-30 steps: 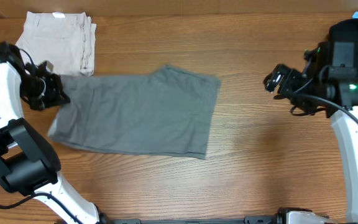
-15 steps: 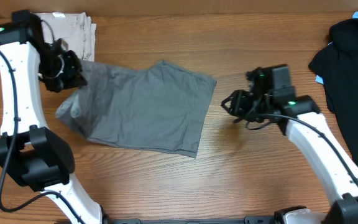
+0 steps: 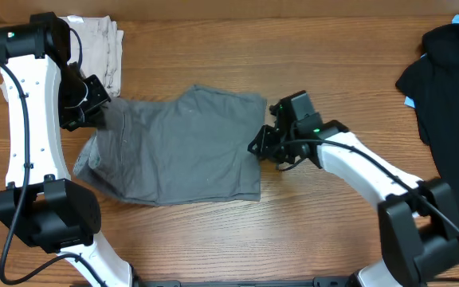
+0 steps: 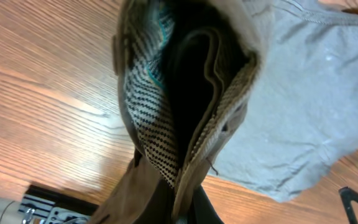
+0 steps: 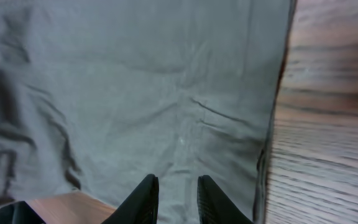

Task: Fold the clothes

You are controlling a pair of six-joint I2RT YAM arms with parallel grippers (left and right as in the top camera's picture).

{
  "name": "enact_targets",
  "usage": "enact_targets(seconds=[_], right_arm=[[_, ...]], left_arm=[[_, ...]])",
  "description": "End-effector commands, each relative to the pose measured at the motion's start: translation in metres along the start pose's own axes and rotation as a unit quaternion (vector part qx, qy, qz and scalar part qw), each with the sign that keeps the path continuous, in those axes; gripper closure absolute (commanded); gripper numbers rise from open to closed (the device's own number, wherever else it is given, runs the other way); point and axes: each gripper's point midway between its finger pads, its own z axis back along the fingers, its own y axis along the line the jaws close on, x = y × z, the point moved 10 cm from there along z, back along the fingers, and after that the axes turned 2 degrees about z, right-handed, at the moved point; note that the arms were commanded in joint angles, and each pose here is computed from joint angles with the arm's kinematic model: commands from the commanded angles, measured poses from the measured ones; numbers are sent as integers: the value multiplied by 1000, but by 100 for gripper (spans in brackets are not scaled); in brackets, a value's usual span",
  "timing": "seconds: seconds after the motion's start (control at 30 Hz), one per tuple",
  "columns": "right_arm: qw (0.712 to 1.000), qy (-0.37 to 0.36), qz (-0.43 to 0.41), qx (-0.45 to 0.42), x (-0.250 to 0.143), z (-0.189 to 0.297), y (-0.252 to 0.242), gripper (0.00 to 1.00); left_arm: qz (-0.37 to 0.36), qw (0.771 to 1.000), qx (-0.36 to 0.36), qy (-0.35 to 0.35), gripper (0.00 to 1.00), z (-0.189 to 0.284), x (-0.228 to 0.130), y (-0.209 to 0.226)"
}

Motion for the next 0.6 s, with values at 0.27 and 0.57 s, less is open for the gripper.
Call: enact_targets(seconds=[0.27,0.57], right_arm=[[999,25,-19,-7,-5,-22,-7,75],[999,26,-18,-6,-4,-25,-8,78]], left_arm=[[8,998,-11,-54,96,33,-21,2],[-17,997,-35,-69,96,48,-44,-15]])
